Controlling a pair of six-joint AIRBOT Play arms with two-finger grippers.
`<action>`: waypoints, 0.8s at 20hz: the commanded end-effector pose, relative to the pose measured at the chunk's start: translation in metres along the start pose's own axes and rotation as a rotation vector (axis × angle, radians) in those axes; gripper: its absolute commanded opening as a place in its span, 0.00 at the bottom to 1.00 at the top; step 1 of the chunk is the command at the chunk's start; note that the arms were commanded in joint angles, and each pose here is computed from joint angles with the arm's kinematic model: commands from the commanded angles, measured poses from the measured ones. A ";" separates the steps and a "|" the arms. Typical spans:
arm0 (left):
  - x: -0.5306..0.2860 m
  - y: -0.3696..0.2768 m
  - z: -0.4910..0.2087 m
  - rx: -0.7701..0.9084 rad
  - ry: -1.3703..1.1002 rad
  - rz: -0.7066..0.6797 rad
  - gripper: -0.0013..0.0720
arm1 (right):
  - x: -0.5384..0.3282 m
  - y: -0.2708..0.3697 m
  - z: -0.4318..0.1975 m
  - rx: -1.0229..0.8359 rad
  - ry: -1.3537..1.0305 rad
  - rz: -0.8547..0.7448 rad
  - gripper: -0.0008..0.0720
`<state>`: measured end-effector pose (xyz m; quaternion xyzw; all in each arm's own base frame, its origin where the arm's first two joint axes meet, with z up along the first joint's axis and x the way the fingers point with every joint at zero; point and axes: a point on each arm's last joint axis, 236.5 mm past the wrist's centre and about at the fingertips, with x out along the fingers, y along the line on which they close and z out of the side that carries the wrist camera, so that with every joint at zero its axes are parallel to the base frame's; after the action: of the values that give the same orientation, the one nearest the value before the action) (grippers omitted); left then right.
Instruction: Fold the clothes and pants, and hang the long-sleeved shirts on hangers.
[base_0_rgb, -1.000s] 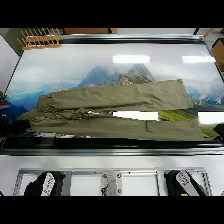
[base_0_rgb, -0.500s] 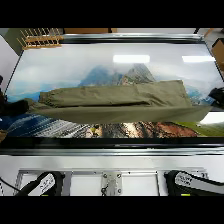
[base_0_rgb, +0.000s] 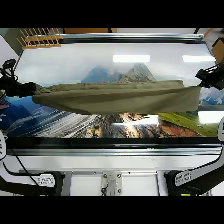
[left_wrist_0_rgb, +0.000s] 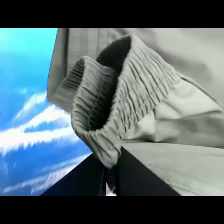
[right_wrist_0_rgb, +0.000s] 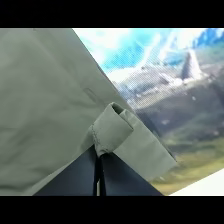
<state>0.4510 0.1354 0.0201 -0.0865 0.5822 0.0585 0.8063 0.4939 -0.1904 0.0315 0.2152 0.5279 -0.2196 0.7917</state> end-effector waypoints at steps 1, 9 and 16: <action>0.025 -0.009 0.019 -0.031 0.030 -0.021 0.04 | 0.021 0.023 0.020 0.018 -0.069 0.046 0.03; 0.056 -0.032 0.051 -0.114 -0.008 -0.145 0.04 | 0.055 0.049 0.041 0.056 -0.162 0.108 0.03; 0.058 -0.025 0.081 -0.277 -0.115 -0.136 0.98 | 0.051 0.112 0.077 0.225 -0.290 0.405 0.87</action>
<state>0.5335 0.1218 -0.0184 -0.1945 0.5486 0.0595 0.8110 0.6028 -0.1631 0.0013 0.3000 0.3959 -0.1741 0.8503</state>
